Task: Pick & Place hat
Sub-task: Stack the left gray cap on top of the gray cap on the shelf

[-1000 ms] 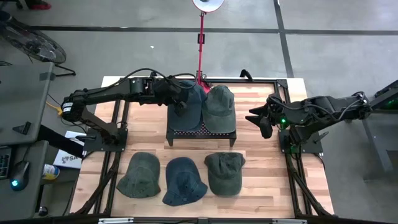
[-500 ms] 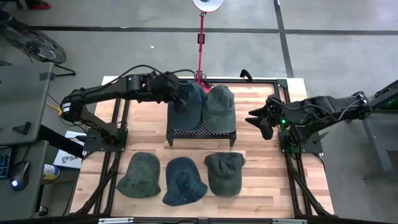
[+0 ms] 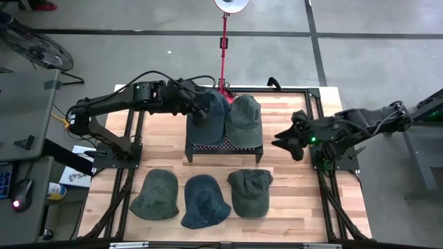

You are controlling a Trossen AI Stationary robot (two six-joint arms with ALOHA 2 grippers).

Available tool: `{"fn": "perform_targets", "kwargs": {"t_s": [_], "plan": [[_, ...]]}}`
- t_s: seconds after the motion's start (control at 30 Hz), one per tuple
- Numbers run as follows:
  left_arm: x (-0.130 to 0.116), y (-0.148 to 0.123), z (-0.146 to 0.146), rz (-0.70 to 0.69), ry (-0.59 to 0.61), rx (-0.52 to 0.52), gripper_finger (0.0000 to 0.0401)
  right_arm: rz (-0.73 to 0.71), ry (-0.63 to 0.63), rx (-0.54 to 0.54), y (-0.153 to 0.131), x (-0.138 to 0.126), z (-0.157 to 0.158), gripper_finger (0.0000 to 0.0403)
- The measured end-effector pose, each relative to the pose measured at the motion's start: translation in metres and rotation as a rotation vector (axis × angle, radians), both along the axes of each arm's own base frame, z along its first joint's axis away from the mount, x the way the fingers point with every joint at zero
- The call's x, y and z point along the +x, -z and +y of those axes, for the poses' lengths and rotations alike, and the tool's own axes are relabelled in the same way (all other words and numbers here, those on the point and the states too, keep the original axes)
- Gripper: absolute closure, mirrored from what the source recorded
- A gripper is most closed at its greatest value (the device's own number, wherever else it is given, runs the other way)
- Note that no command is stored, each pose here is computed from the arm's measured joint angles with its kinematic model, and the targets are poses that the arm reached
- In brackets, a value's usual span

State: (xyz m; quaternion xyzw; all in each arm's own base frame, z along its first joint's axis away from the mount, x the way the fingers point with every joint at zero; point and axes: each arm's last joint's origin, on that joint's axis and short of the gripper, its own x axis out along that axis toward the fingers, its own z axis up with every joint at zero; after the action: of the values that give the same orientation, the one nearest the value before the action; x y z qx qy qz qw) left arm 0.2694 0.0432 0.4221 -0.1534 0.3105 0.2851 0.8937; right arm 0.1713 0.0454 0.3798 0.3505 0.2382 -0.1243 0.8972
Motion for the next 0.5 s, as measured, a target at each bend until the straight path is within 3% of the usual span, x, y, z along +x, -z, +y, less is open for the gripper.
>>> {"fn": "perform_targets", "kwargs": {"t_s": [0.2,0.5], "plan": [[0.000,0.000,-0.012,0.016,0.024,0.024,0.0112,0.128,0.028,0.112,0.023,0.023,0.028,0.0203],[-0.008,-0.005,-0.031,0.038,0.133,0.068,0.0112,0.325,0.187,0.300,0.076,0.059,0.084,0.0203]]}}
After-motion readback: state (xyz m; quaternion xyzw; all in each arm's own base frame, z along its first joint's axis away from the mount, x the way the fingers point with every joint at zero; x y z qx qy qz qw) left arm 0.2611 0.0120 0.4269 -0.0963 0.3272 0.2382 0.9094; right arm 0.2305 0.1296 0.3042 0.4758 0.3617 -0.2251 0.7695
